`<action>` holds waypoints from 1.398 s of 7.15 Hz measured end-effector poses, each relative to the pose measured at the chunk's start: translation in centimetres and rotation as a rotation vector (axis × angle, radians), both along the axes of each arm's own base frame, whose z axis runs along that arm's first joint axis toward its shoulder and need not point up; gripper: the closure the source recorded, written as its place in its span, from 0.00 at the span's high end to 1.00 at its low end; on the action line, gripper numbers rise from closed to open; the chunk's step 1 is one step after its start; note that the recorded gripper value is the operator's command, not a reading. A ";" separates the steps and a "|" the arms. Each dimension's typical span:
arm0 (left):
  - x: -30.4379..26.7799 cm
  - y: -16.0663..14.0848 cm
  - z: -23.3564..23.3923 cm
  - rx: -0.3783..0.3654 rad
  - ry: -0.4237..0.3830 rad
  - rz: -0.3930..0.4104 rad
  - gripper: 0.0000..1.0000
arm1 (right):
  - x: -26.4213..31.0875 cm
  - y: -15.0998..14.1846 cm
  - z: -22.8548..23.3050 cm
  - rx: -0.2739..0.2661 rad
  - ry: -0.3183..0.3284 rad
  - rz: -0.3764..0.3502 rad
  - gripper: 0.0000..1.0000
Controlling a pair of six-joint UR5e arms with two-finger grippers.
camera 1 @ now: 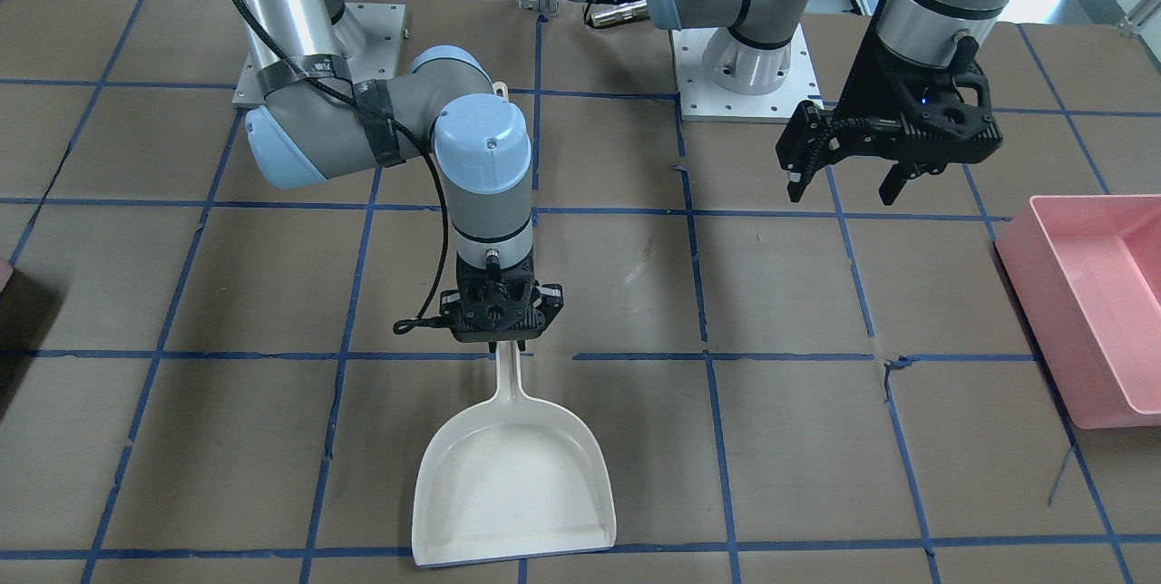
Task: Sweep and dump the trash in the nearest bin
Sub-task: 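Lower the dustpan onto the table with the right gripper and open it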
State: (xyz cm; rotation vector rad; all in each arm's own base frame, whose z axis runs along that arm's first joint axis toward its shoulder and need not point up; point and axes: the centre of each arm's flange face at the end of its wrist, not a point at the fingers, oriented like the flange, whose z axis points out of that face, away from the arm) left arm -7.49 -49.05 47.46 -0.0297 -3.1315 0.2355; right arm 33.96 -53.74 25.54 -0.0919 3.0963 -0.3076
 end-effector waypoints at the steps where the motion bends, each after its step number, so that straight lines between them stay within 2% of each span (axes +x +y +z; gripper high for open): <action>1: 0.0 -0.3 0.7 -0.011 -0.001 -0.001 1.00 | 0.0 0.0 -0.3 0.006 -0.002 -0.003 0.05; 2: 0.0 -0.4 1.1 -0.018 -0.002 -0.002 1.00 | 0.1 -0.1 -0.6 0.012 -0.001 -0.005 0.06; 3: -0.1 -0.2 1.3 -0.023 -0.003 -0.005 1.00 | 0.1 -0.1 -0.8 0.015 0.000 -0.006 0.18; 4: -0.3 -0.1 1.4 -0.024 -0.003 -0.009 1.00 | 0.1 -0.1 -0.8 0.015 0.002 -0.007 0.34; 5: -0.5 -0.2 1.3 -0.023 -0.002 -0.012 1.00 | 0.1 -0.1 -0.9 0.018 0.004 -0.009 0.43; 8: -1.2 -0.2 1.4 -0.024 0.004 -0.023 1.00 | 0.3 -0.3 -1.1 0.037 -0.029 -0.100 0.53; 10: -3.0 0.2 0.8 -0.012 0.005 -0.052 1.00 | 0.4 -0.6 -0.8 0.048 -0.031 -0.108 0.56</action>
